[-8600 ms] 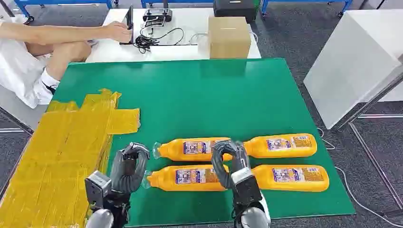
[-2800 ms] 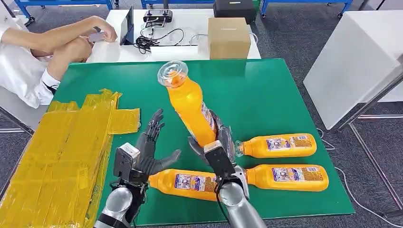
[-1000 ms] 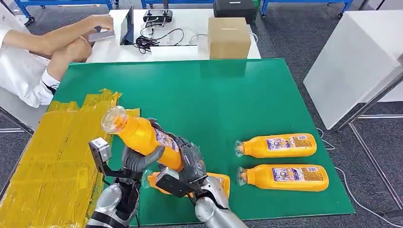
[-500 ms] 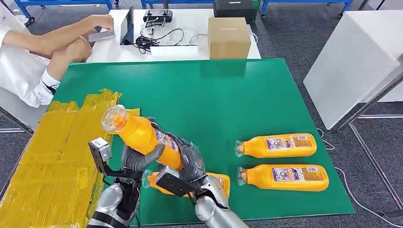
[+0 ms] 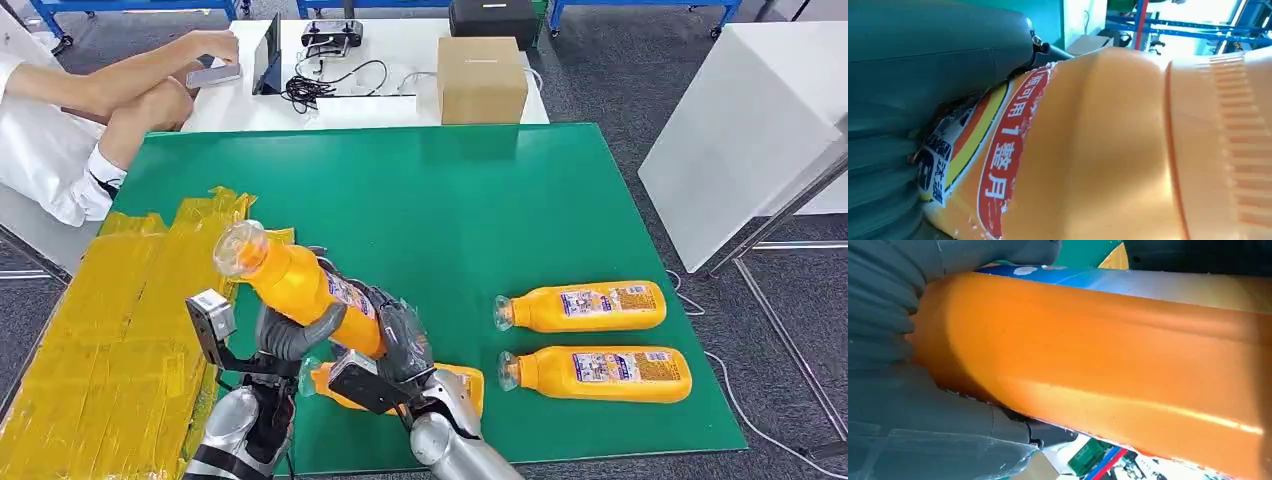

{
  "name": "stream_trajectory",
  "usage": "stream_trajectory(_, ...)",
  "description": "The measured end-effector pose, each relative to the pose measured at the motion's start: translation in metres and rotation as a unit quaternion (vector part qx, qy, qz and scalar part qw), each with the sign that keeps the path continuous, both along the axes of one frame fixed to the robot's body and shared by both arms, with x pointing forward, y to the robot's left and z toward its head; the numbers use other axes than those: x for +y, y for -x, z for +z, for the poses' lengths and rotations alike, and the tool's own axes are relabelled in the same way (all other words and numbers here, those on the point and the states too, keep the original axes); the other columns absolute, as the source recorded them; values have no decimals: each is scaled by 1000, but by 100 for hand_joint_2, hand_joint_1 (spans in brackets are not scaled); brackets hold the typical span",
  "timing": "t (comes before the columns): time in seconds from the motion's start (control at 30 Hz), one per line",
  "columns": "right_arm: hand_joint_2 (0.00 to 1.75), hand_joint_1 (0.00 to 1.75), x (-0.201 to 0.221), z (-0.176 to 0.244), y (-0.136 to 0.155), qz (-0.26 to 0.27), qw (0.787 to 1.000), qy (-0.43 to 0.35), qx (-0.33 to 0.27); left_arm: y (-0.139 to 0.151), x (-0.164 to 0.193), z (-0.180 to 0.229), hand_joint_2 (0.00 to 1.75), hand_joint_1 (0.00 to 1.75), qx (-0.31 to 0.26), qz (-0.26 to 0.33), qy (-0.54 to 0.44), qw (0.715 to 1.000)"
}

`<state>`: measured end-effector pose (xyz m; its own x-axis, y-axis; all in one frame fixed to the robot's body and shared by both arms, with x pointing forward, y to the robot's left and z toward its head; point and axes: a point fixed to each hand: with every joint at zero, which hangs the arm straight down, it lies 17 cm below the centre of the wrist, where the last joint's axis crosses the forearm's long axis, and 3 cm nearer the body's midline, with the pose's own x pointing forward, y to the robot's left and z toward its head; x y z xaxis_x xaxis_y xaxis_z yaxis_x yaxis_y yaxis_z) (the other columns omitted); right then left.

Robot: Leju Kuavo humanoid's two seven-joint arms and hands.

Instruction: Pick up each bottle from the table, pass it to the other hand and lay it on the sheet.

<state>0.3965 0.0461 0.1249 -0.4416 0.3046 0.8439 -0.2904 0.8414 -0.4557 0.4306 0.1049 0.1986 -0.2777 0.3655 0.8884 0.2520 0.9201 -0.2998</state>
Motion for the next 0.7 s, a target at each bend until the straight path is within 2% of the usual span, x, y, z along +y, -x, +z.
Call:
stream_trajectory(0.07, 175, 0, 0, 2, 0, 0, 1000, -4, -1, -2, 4, 1, 175, 175, -1, 9, -1, 1000)
stream_trajectory(0.13, 175, 0, -1, 9, 4, 1, 1000, -23, -1, -5, 16, 4, 175, 175, -13, 43, -23, 999)
stream_trajectory(0.2, 175, 0, -2, 22, 6, 2, 999, -48, -4, -11, 37, 9, 175, 175, -40, 109, -91, 989)
stream_trajectory(0.27, 175, 0, -9, 37, 6, -3, 997, -76, -10, -13, 59, 21, 175, 175, -79, 195, -186, 960)
stream_trajectory(0.33, 175, 0, -31, 61, 3, -32, 991, -123, -32, -16, 84, 31, 175, 175, -108, 293, -328, 892)
stream_trajectory(0.37, 175, 0, -48, 77, 0, -55, 986, -152, -44, -19, 96, 31, 175, 175, -110, 336, -420, 836)
stream_trajectory(0.4, 175, 0, -65, 90, -3, -73, 981, -171, -53, -22, 101, 31, 175, 175, -127, 370, -530, 752)
stream_trajectory(0.47, 175, 0, -91, 106, -6, -95, 975, -188, -67, -26, 108, 27, 175, 175, -164, 400, -660, 615)
stream_trajectory(0.5, 175, 0, -102, 113, -6, -105, 972, -195, -74, -28, 106, 23, 175, 175, -187, 398, -704, 559)
stream_trajectory(0.6, 175, 0, -124, 125, -4, -127, 965, -214, -87, -34, 128, 9, 175, 175, -153, 399, -707, 564)
stream_trajectory(0.7, 175, 0, -141, 130, -2, -147, 959, -226, -93, -39, 150, -2, 175, 175, -101, 399, -677, 610)
